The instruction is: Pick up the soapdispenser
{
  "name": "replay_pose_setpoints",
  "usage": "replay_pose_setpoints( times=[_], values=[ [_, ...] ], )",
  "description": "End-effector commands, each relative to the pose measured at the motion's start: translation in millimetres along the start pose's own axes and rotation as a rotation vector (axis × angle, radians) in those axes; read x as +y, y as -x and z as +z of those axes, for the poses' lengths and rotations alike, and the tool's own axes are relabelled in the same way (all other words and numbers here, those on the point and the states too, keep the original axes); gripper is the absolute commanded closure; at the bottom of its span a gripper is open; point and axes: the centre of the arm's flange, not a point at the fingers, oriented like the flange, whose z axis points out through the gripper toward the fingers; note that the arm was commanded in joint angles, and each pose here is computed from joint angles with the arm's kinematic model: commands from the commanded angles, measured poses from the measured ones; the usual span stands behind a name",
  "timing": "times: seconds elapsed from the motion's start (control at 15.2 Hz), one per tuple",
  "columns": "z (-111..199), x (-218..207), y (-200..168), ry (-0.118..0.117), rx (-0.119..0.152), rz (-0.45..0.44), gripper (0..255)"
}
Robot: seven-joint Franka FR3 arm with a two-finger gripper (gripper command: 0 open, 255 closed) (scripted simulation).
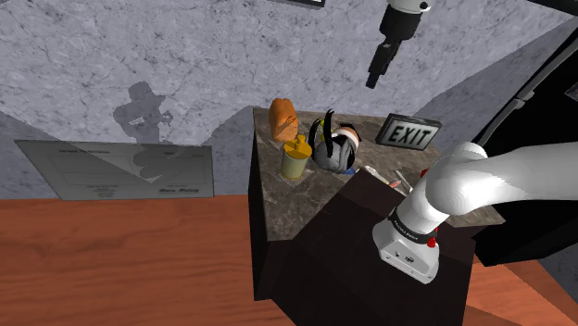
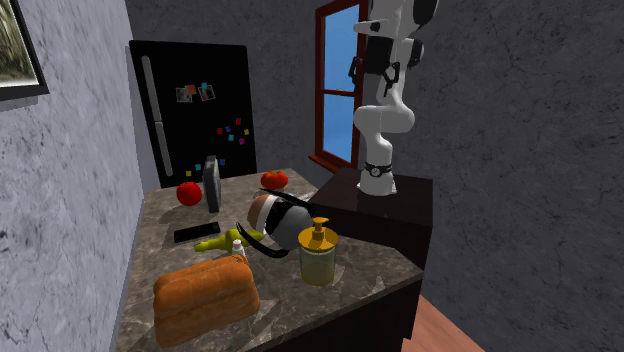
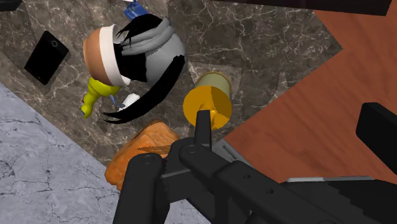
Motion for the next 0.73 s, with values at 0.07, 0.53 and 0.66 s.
replay_pose_setpoints(
  times=[0.07,0.53,0.66],
  values=[
    [12,2,-6,0.001,0.001,-0.001,0],
    [92,15,-48,0.011,0.007,-0.01,0],
    [115,19,-60,0.014,0.008,-0.013,0]
  ],
)
